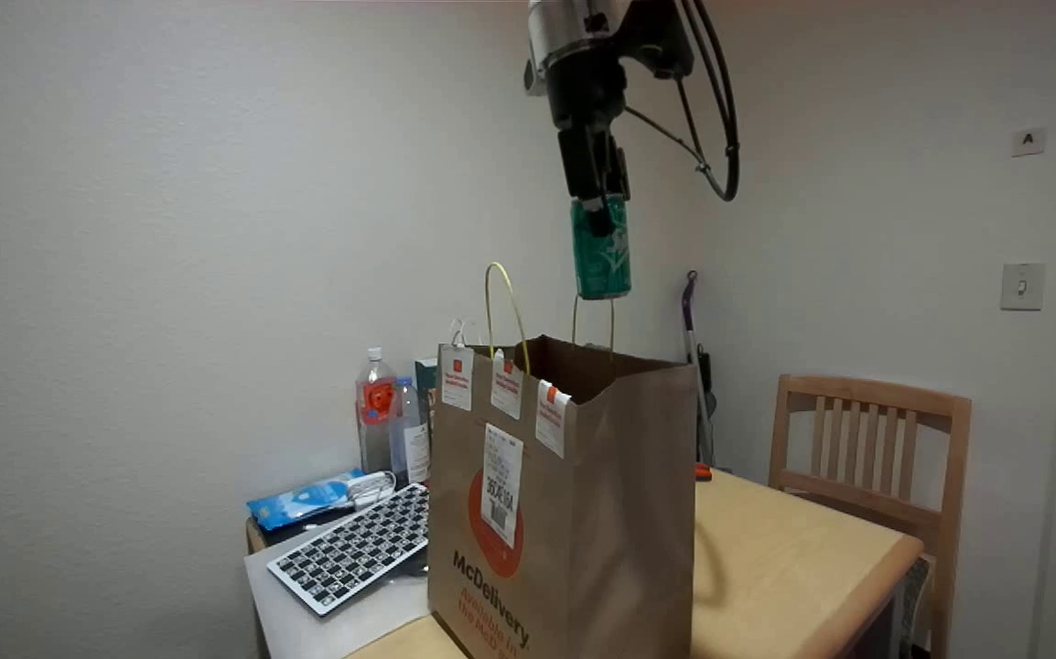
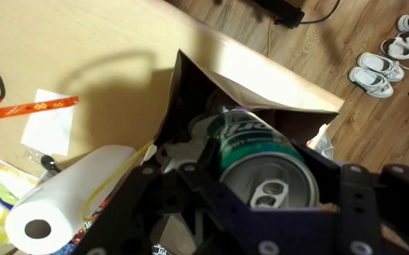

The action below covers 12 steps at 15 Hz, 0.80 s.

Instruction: Pick up the can and put it in the paper bag

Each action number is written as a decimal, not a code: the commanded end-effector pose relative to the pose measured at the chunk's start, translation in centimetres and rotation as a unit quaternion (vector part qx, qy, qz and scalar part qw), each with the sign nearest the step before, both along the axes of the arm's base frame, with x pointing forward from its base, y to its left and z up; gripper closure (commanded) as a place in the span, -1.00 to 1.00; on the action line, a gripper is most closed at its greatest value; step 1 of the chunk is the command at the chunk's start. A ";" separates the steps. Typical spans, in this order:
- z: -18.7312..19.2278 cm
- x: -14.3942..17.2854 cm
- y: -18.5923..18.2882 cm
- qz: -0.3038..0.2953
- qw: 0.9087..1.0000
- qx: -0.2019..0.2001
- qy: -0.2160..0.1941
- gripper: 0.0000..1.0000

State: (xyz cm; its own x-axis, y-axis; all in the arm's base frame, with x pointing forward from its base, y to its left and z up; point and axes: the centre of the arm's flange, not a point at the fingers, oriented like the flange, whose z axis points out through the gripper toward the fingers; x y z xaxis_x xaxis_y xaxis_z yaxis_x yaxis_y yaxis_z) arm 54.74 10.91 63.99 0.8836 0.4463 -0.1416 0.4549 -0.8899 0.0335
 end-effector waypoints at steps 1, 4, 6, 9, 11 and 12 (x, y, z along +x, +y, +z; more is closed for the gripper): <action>-1.7 2.9 0.0 0.058 0.998 0.008 -0.025 0.46; -4.3 5.3 -0.4 0.083 0.996 0.029 -0.029 0.46; -6.5 6.0 -1.7 0.071 0.997 0.010 -0.015 0.46; -6.8 6.0 -1.1 0.055 0.998 0.014 -0.005 -0.04; -7.1 6.1 -1.3 0.054 0.998 0.014 -0.004 0.46; -7.7 6.3 -1.0 0.055 0.998 0.015 -0.002 0.46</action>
